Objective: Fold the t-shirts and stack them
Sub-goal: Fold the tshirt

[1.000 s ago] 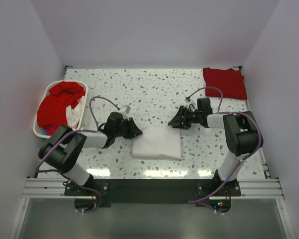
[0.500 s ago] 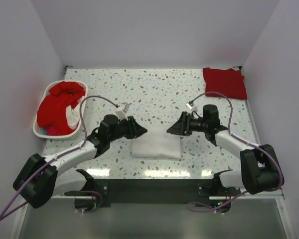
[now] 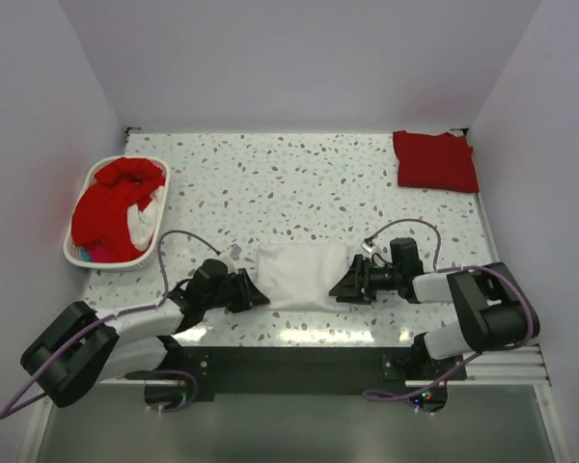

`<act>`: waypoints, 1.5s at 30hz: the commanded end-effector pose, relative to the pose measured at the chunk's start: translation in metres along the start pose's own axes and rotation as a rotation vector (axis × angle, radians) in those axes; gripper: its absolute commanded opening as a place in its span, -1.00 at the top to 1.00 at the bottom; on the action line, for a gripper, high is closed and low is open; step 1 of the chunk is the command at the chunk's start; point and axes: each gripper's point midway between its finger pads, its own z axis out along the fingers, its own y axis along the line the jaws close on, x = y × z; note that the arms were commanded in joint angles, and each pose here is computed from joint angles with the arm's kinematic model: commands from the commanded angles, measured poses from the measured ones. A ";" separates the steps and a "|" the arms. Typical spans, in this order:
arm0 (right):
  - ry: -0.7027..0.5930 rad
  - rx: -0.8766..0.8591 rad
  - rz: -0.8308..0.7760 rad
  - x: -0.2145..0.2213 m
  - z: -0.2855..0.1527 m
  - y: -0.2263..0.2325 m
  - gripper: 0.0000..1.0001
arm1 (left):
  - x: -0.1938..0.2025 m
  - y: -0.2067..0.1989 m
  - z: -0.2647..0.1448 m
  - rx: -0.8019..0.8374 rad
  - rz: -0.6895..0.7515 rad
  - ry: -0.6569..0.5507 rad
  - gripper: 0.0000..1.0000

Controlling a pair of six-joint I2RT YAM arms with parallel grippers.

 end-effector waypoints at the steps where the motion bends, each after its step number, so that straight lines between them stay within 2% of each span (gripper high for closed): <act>1: -0.059 0.105 -0.103 -0.012 -0.007 -0.009 -0.13 | 0.003 0.021 -0.009 -0.090 -0.042 -0.024 0.49; 2: -0.092 0.091 -0.159 -0.023 -0.012 0.009 -0.18 | -0.009 0.011 -0.014 -0.066 -0.026 -0.072 0.48; 4: -0.082 0.072 -0.173 -0.020 -0.018 0.028 -0.25 | -0.015 0.007 -0.021 -0.082 -0.010 -0.090 0.41; 6: -0.096 -0.005 -0.228 -0.021 -0.023 0.061 -0.35 | -0.028 -0.004 -0.030 -0.065 0.012 -0.146 0.26; 8: -0.083 -0.090 -0.233 -0.013 -0.016 0.089 -0.41 | -0.035 -0.007 -0.038 -0.084 0.026 -0.170 0.17; 9: -0.120 -0.162 -0.294 -0.019 -0.013 0.109 -0.43 | -0.037 -0.008 -0.041 -0.087 0.033 -0.178 0.10; 10: -0.085 -0.206 -0.255 -0.007 -0.005 0.124 -0.44 | -0.041 -0.010 -0.044 -0.092 0.043 -0.189 0.07; 12: -0.107 -0.250 -0.277 -0.007 0.008 0.140 -0.48 | -0.046 -0.013 -0.047 -0.098 0.053 -0.212 -0.01; 14: -0.065 -0.280 -0.313 0.009 0.025 0.159 -0.53 | -0.052 -0.016 -0.051 -0.105 0.061 -0.231 -0.05; 18: -0.042 -0.301 -0.326 0.015 0.059 0.160 -0.57 | -0.056 -0.017 -0.055 -0.114 0.062 -0.247 -0.18; 20: 0.000 -0.240 -0.273 0.019 0.083 0.127 -0.59 | -0.060 -0.017 -0.057 -0.121 0.063 -0.271 -0.25; 21: -0.006 -0.268 -0.286 0.018 0.089 0.127 -0.59 | -0.060 -0.016 -0.057 -0.126 0.062 -0.273 -0.32; 22: 0.032 -0.216 -0.203 0.023 0.104 0.096 -0.59 | -0.060 -0.014 -0.058 -0.134 0.062 -0.275 -0.37; 25: 0.021 -0.260 -0.122 0.023 0.116 0.079 -0.56 | -0.061 -0.013 -0.060 -0.142 0.067 -0.281 -0.40; 26: 0.031 -0.198 -0.047 0.028 0.125 0.046 -0.54 | -0.062 -0.012 -0.060 -0.145 0.068 -0.285 -0.41; 28: 0.024 -0.243 0.010 0.028 0.126 0.046 -0.54 | -0.063 -0.014 -0.061 -0.145 0.075 -0.288 -0.42; 29: 0.028 -0.228 0.039 0.031 0.127 0.035 -0.62 | -0.064 -0.013 -0.061 -0.150 0.079 -0.288 -0.42; 35: -0.003 -0.257 -0.056 0.018 0.116 0.074 -0.69 | -0.078 -0.027 -0.054 -0.143 0.118 -0.294 -0.38; 38: -0.029 -0.217 -0.162 0.004 0.112 0.100 -0.70 | -0.088 -0.039 -0.049 -0.123 0.138 -0.304 -0.36; 39: -0.010 -0.132 -0.173 0.006 0.112 0.087 -0.70 | -0.093 -0.044 -0.048 -0.112 0.142 -0.315 -0.36; 41: -0.071 -0.136 -0.263 -0.014 0.105 0.121 -0.74 | -0.101 -0.051 -0.044 -0.113 0.156 -0.324 -0.34; 42: -0.058 -0.068 -0.248 -0.015 0.102 0.113 -0.75 | -0.107 -0.057 -0.042 -0.098 0.162 -0.339 -0.33; 43: -0.107 -0.087 -0.309 -0.031 0.095 0.133 -0.76 | -0.112 -0.062 -0.041 -0.089 0.170 -0.349 -0.33; 45: -0.144 -0.069 -0.307 -0.051 0.083 0.134 -0.76 | -0.121 -0.068 -0.033 -0.068 0.176 -0.360 -0.28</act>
